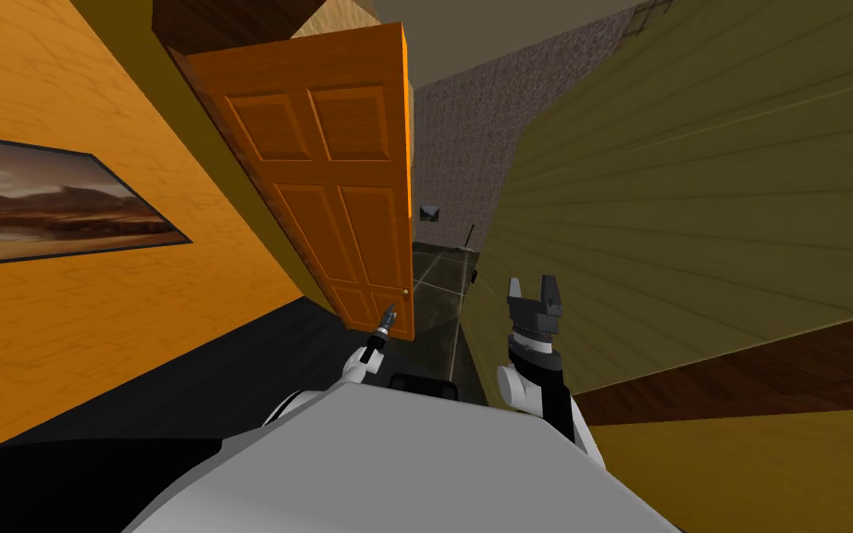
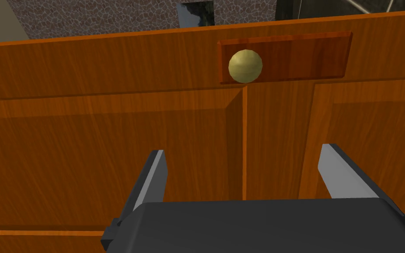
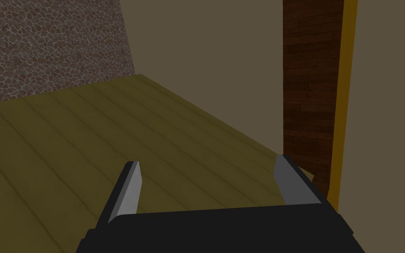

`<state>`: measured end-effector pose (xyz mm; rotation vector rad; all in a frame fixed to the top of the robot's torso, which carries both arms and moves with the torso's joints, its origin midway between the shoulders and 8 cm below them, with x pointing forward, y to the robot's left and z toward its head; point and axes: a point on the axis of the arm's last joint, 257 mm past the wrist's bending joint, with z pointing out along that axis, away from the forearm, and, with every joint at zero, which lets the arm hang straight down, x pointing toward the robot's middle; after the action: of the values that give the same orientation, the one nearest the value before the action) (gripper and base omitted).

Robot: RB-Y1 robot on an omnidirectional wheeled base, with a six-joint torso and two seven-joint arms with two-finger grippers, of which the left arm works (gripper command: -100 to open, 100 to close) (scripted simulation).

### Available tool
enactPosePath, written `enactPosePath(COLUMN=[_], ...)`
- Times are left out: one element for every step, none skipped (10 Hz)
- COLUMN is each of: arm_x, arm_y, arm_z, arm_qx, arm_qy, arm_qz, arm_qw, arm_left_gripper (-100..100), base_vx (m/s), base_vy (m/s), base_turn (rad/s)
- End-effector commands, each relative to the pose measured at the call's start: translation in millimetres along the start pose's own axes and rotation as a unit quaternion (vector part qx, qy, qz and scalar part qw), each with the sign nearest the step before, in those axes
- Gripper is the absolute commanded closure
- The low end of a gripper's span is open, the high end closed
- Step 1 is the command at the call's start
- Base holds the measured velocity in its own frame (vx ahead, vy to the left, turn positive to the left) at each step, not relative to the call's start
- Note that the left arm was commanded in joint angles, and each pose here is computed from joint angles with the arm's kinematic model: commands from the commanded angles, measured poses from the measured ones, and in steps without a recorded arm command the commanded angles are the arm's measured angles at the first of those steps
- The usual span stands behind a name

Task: Push the door open

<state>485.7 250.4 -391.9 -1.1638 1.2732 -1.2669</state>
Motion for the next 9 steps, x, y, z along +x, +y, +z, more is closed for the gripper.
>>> enactPosePath(arm_x=[-1.9,-3.0,-4.1,-4.9,-5.4,-5.7,-5.7,-5.3,-4.8], arm_y=[-0.6,-0.7,-0.7,-0.8,-0.8,-0.7,-0.7,-0.5,-0.4], arm_z=[-0.5,-1.1,-1.8,-2.4,-3.1,-3.7,-4.3,-5.0,-5.4], arm_qx=[0.001,0.002,0.003,0.003,0.004,0.005,0.005,0.006,0.007], arm_qy=[-0.001,-0.003,-0.004,-0.005,-0.007,-0.008,-0.009,-0.011,-0.011], arm_qz=[0.001,0.002,0.002,0.003,0.003,0.002,0.002,0.001,0.0], arm_qw=[1.0,1.0,1.0,1.0,1.0,1.0,0.9999,0.9999,0.9999], arm_left_gripper=[-100,-100,-100,-100,-100,-100,-100,-100,-100], base_vx=[0.18,0.195,0.204,0.217,0.224,0.207,0.203,0.215,0.196], base_vy=[0.002,-0.014,-0.032,-0.009,0.007,-0.017,-0.039,-0.013,-0.014], base_turn=[-0.017,-0.022,-0.029,-0.022,-0.028,-0.027,-0.025,-0.024,-0.021])
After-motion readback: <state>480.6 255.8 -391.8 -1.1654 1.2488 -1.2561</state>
